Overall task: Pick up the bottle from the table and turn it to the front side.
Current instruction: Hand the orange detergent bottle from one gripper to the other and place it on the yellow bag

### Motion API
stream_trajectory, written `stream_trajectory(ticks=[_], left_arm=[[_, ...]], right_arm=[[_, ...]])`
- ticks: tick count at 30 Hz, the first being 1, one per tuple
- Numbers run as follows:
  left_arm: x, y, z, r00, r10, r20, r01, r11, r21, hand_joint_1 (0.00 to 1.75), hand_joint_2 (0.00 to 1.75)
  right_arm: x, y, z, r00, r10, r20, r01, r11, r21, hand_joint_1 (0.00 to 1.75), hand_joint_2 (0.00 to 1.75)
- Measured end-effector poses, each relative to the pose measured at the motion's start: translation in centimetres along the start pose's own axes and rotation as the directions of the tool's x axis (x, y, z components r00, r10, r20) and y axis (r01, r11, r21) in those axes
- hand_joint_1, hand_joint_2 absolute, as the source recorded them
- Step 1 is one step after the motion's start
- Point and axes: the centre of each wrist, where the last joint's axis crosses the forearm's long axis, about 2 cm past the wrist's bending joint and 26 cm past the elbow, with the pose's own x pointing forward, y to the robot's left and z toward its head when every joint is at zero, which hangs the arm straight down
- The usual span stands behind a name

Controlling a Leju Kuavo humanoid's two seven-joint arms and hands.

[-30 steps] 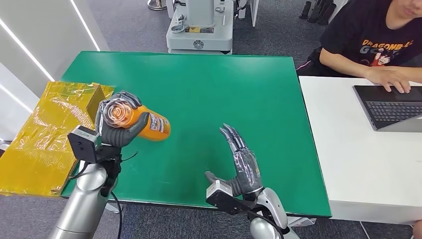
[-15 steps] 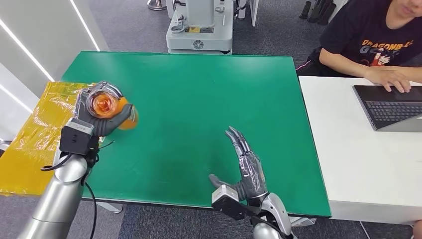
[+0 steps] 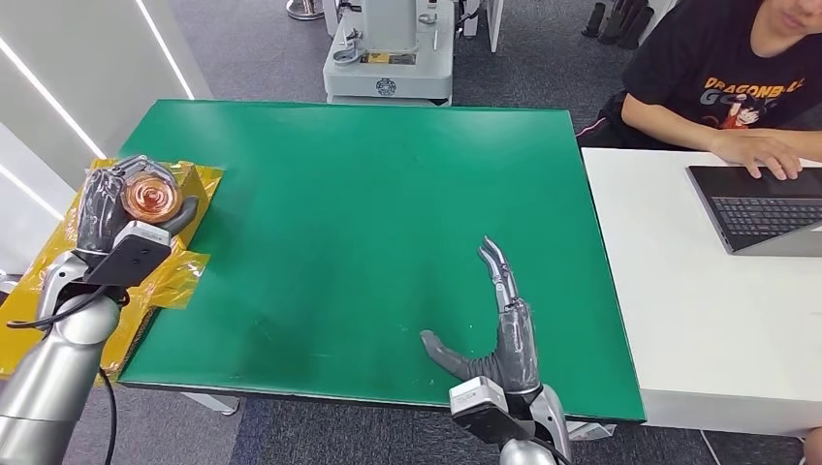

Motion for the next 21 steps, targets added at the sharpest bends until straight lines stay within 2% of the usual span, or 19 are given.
stream_trajectory(ticks=[4, 7, 16, 21], left_arm=[[-1.4, 0.8, 0.4, 0.993, -0.117, -0.027, 0.116, 0.992, -0.047, 1.75, 1.75], [-2.3, 0.6, 0.3, 0.984, -0.171, -0.04, 0.166, 0.981, -0.102, 1.75, 1.75], [-3.6, -2.7, -0.3, 0.965, -0.259, -0.038, 0.239, 0.93, -0.279, 1.75, 1.75], [-4.3, -4.0, -0.7, 0.948, -0.317, 0.019, 0.296, 0.86, -0.415, 1.75, 1.75]], right_arm=[[0.2, 0.1, 0.2, 1.0, -0.009, 0.005, 0.01, 0.999, -0.042, 0.0, 1.75], [0.4, 0.0, 0.1, 1.0, -0.023, 0.006, 0.023, 0.998, -0.066, 0.0, 1.75], [0.9, 0.1, 0.0, 0.998, -0.064, 0.004, 0.064, 0.989, -0.13, 0.0, 1.75], [1.0, 0.2, -0.1, 0.996, -0.093, -0.001, 0.092, 0.985, -0.145, 0.0, 1.75]])
